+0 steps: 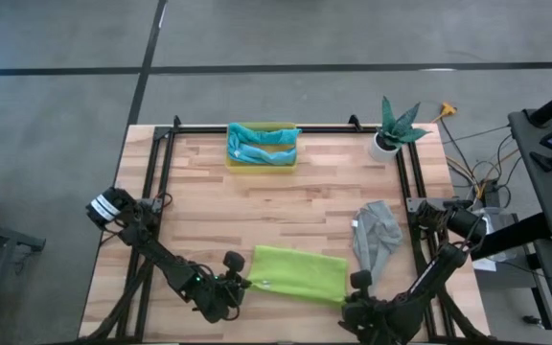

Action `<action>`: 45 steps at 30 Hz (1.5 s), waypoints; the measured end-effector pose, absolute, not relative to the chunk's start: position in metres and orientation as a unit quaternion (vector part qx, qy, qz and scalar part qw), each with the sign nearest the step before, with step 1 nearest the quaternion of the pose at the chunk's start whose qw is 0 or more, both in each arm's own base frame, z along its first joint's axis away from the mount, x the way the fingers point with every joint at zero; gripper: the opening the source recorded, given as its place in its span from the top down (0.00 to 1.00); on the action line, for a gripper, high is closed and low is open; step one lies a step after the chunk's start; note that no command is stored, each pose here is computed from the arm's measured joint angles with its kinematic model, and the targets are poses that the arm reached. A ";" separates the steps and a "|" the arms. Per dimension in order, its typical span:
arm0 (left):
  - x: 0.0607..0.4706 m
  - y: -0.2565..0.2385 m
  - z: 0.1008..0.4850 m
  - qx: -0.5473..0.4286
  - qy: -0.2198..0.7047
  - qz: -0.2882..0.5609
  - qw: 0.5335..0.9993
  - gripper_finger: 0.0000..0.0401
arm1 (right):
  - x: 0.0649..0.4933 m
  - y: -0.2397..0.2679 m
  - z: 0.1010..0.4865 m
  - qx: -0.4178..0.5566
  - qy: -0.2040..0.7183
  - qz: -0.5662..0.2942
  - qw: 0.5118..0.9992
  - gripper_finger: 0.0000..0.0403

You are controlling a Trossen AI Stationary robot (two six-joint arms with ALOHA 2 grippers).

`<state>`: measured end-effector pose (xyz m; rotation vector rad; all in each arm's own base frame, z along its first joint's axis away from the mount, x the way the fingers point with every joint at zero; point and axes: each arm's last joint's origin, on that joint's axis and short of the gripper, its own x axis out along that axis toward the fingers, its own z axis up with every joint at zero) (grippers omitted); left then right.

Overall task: Roll microfiber towels into tight, uniform cylinder then place into a basket
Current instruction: Roll the green towel

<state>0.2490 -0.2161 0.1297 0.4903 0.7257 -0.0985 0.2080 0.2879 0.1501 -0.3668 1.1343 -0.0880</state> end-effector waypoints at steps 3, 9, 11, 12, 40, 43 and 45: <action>0.250 -0.217 0.131 0.241 0.350 -0.052 0.904 1.00 | 0.208 0.288 0.150 -0.166 0.543 -0.035 0.823 0.98; 0.251 -0.220 0.132 0.223 0.344 -0.073 0.909 1.00 | 0.208 0.289 0.150 -0.160 0.543 -0.036 0.824 0.98; 0.251 -0.220 0.132 0.219 0.347 -0.082 0.908 1.00 | 0.208 0.289 0.150 -0.157 0.543 -0.037 0.824 0.98; 0.250 -0.220 0.131 0.218 0.349 -0.086 0.907 1.00 | 0.208 0.289 0.150 -0.156 0.543 -0.036 0.824 0.98; 0.254 -0.223 0.131 0.212 0.336 -0.095 0.913 0.79 | 0.211 0.294 0.149 -0.127 0.533 -0.023 0.836 0.81; 0.253 -0.226 0.132 0.258 0.325 -0.115 0.903 0.73 | 0.211 0.294 0.149 -0.134 0.532 -0.017 0.836 0.81; 0.253 -0.230 0.134 0.295 0.301 -0.133 0.897 0.70 | 0.213 0.294 0.149 -0.138 0.527 -0.017 0.839 0.81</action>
